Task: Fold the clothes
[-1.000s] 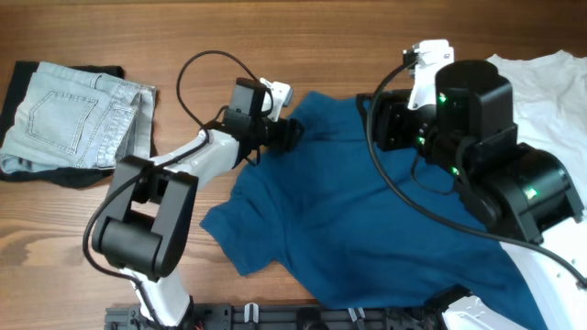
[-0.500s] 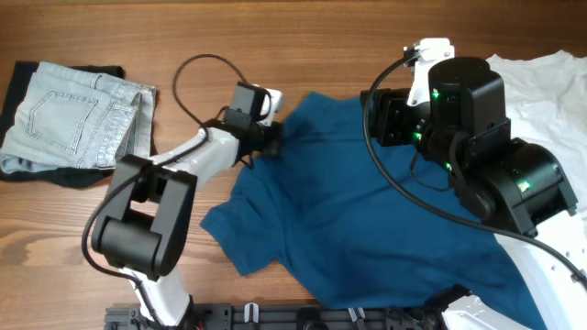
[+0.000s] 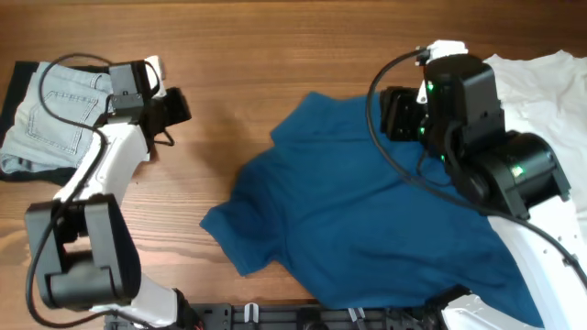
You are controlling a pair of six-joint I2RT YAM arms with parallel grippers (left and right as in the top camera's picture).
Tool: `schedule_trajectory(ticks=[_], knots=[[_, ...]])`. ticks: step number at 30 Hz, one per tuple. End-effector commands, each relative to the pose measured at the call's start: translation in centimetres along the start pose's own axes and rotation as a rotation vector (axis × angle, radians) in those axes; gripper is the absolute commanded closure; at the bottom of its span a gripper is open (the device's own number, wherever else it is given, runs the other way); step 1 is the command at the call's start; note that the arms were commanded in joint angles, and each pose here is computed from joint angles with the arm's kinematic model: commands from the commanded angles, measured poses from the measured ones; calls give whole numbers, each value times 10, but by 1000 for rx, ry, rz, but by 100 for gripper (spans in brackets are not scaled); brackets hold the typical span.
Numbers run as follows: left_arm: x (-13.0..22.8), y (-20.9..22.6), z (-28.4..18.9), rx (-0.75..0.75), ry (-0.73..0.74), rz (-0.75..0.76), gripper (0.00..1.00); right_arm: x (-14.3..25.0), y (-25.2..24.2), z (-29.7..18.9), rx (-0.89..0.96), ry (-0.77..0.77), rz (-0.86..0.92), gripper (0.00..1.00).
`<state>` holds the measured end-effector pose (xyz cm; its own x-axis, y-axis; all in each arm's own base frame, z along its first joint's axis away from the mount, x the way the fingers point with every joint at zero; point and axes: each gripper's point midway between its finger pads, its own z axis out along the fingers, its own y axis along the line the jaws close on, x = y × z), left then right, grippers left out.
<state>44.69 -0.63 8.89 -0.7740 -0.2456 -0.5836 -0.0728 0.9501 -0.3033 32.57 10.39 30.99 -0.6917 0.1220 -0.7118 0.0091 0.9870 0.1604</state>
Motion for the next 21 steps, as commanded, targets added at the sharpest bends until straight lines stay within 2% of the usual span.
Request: schedule_trajectory(ticks=[1, 6, 14, 21], knots=[[11, -88, -1, 310, 27, 190, 51, -2, -9, 8, 19, 13, 75, 32], [46, -146, 29, 383, 55, 397, 37, -1, -8, 11, 13, 26, 76, 31], [101, -194, 84, 369, 69, 537, 36, 3, -6, 11, 0, 44, 75, 31], [127, -207, 108, 332, 63, 594, 35, 4, -6, 11, -3, 52, 71, 30]])
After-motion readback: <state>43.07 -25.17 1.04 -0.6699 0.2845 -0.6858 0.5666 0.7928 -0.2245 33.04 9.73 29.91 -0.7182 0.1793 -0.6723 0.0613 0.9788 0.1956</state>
